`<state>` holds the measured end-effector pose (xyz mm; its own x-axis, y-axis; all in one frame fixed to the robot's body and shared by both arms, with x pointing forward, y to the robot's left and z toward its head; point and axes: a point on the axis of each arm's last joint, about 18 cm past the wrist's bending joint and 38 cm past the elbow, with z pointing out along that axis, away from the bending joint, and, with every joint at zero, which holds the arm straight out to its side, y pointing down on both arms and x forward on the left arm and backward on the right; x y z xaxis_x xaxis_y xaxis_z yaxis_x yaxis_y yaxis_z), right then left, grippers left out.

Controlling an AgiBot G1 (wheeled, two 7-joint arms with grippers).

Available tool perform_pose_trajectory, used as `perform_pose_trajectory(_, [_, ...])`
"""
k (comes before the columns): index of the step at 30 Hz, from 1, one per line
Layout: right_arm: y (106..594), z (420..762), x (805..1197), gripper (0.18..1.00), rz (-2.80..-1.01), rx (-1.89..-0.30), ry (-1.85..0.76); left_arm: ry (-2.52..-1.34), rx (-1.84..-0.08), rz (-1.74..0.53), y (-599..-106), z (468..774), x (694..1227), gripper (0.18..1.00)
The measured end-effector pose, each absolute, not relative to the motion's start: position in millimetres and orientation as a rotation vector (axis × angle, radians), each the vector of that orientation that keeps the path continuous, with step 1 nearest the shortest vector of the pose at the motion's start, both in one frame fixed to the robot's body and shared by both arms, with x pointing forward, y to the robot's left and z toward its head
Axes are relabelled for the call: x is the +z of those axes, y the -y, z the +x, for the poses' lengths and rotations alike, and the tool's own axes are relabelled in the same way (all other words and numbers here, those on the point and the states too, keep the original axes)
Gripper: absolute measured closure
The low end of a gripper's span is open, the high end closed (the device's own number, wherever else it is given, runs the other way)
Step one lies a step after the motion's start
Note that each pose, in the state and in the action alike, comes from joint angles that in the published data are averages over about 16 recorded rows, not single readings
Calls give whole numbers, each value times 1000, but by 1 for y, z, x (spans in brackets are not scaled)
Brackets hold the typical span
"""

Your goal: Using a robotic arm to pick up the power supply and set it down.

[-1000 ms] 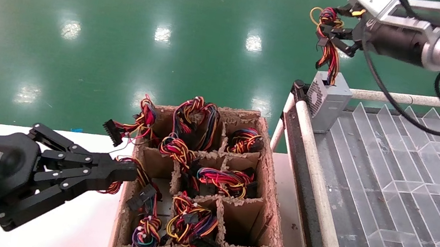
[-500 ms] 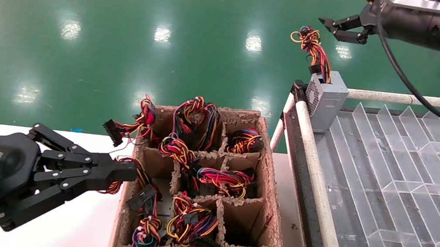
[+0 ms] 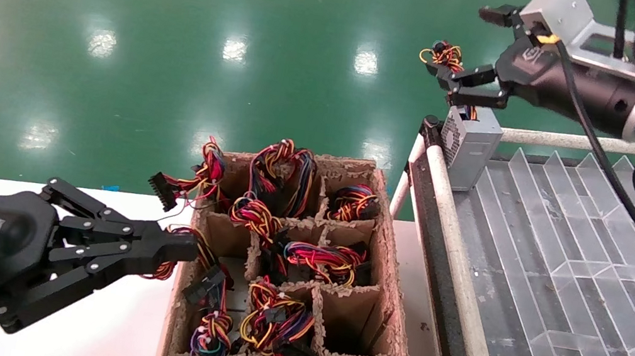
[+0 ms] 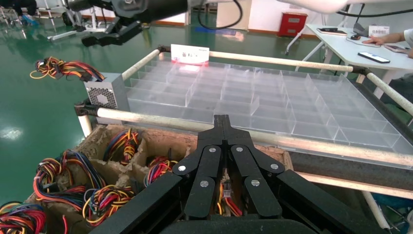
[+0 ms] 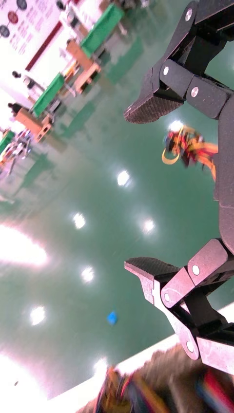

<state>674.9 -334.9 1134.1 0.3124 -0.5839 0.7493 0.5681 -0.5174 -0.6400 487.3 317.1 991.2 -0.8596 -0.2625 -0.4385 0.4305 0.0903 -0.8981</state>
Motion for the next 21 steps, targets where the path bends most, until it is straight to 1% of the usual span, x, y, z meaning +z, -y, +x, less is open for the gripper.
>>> perform_pose_trajectory(2, [334,669,1127,213,-1551,-1385,-7,-1876,-1821,165,-317,487,991,990])
perform_pose_trajectory(8, [332,650,1106,187,-1521,-1270,20,-1876,-1821,165,-317,487,991,972])
perform_pose_trajectory(15, [329,622,1081,179,-1502,-1134,57,-1876,-1821,165,-317,487,991,912])
perform_pose_trajectory(21, [325,594,1061,179,-1502,-1016,93,-1876,-1821,165,-317,487,991,827])
